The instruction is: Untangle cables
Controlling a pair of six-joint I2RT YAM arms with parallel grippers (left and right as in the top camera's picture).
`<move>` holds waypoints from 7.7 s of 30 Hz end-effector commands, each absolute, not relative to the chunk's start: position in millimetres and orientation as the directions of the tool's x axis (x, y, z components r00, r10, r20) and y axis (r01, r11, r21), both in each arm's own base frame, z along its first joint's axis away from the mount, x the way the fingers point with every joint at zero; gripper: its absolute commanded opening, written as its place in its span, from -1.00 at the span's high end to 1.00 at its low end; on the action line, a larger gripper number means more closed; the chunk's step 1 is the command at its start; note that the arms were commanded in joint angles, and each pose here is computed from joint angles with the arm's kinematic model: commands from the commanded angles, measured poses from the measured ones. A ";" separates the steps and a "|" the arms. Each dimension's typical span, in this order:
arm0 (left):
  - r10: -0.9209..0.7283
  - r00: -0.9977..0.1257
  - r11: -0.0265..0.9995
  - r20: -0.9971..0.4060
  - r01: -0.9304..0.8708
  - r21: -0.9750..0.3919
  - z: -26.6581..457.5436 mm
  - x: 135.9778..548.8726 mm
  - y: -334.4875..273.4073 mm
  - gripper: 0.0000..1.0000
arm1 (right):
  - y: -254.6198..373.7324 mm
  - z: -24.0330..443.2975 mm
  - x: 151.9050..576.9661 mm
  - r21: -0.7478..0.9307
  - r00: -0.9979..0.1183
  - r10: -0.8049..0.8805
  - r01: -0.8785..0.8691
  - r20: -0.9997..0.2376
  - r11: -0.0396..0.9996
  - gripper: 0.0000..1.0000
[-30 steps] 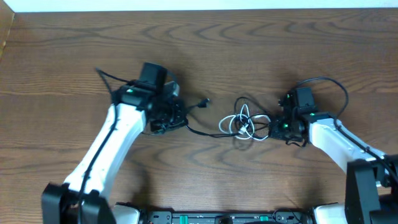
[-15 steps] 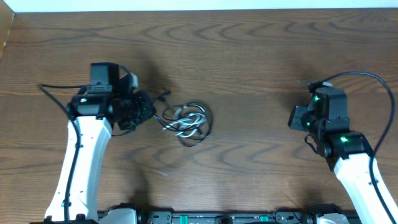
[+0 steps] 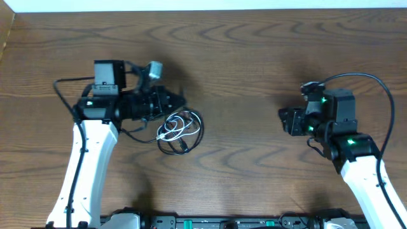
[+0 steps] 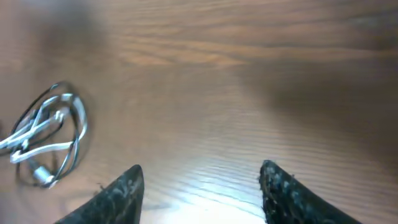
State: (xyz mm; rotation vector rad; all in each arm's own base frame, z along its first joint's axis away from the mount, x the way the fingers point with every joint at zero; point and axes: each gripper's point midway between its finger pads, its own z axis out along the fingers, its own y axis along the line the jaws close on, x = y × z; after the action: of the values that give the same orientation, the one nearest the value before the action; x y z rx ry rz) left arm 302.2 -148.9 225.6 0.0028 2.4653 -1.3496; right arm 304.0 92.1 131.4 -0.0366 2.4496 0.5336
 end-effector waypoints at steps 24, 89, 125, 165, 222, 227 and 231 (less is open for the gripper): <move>-0.198 -0.928 0.964 -0.315 -0.127 -0.232 146.6 294.1 -94.1 -0.05 | 126.6 101.6 295.8 0.425 -0.871 -0.014 -0.254 -0.491 0.869 -0.27; -0.244 -0.965 0.860 -0.096 -0.170 -0.482 111.3 309.1 -113.6 0.85 | 141.2 -10.2 292.7 0.274 -0.966 -0.011 -0.085 -0.260 0.958 0.98; -0.715 -0.552 0.675 -0.429 -0.385 -0.629 244.3 294.6 58.0 0.85 | -130.8 174.1 286.8 0.085 -0.479 0.438 0.594 -0.761 0.800 0.98; -0.334 -0.922 0.764 -0.197 -0.142 -0.630 164.8 321.9 -106.5 -0.12 | -19.1 134.7 298.9 0.451 -0.743 0.426 0.187 -0.516 0.873 0.10; 0.112 -0.993 0.912 -0.039 0.118 -0.394 8.9 282.5 -238.4 -0.15 | 124.9 15.7 352.0 0.370 -0.851 -0.100 -0.326 -0.516 0.870 0.98; 0.128 -0.990 0.907 -0.050 0.138 -0.398 9.2 280.8 -244.7 -0.15 | 157.8 77.2 350.4 0.494 -0.782 -0.091 -0.474 -0.617 0.729 0.98; 0.135 -0.989 0.913 -0.064 0.149 -0.380 7.6 281.4 -245.2 -0.15 | 165.1 136.4 351.8 0.475 -0.689 -0.061 -0.557 -0.722 0.681 0.98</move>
State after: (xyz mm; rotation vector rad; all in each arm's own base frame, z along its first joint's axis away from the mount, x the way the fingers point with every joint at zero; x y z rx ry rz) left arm 282.9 -247.9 14.6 0.2111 3.0289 -0.6634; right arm 349.6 146.7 67.9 -0.4017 2.3907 0.7946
